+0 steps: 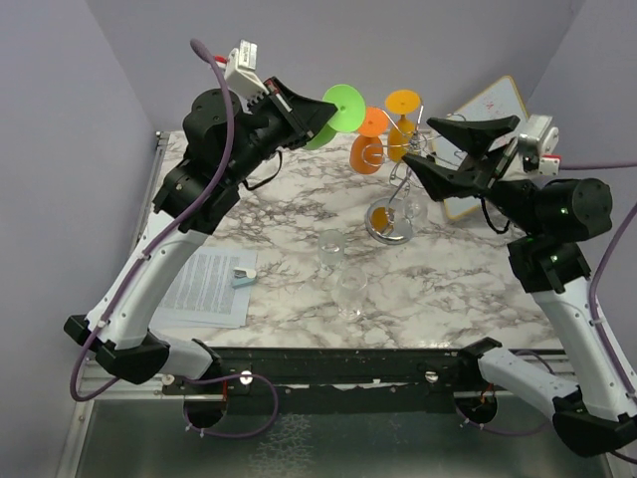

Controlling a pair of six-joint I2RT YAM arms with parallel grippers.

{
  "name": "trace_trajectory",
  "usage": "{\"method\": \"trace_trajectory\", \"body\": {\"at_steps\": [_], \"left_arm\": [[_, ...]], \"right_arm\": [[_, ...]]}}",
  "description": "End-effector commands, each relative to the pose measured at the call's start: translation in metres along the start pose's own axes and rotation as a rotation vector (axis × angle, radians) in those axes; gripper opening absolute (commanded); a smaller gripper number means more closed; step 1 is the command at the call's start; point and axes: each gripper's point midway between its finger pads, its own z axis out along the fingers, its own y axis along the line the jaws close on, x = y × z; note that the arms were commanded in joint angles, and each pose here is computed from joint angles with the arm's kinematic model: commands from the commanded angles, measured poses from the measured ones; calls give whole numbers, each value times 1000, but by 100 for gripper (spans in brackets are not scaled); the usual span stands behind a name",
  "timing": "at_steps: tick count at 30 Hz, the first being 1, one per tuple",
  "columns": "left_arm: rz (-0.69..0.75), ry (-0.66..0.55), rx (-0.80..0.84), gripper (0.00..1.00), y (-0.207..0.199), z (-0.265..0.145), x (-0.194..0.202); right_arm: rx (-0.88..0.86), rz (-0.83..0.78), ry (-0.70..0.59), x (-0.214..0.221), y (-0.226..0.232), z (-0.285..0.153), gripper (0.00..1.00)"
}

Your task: Place the wine glass upside down on the wine glass rack

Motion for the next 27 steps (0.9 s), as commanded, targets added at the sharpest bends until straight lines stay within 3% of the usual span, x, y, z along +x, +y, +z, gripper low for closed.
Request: {"method": "trace_trajectory", "body": {"at_steps": [1,11,19,27], "left_arm": [[-4,-64,-237,0,55,-12,2],[-265,254,-158,0,77,7,102],[-386,379,-36,0,65,25,132],[-408,409,5,0,62,48,137]], "right_arm": [[127,50,-9,-3,-10,-14,69],[397,46,-98,-23,-47,-37,69],[425,53,-73,-15,-52,-39,69],[490,40,-61,-12,-62,-44,67]]}}
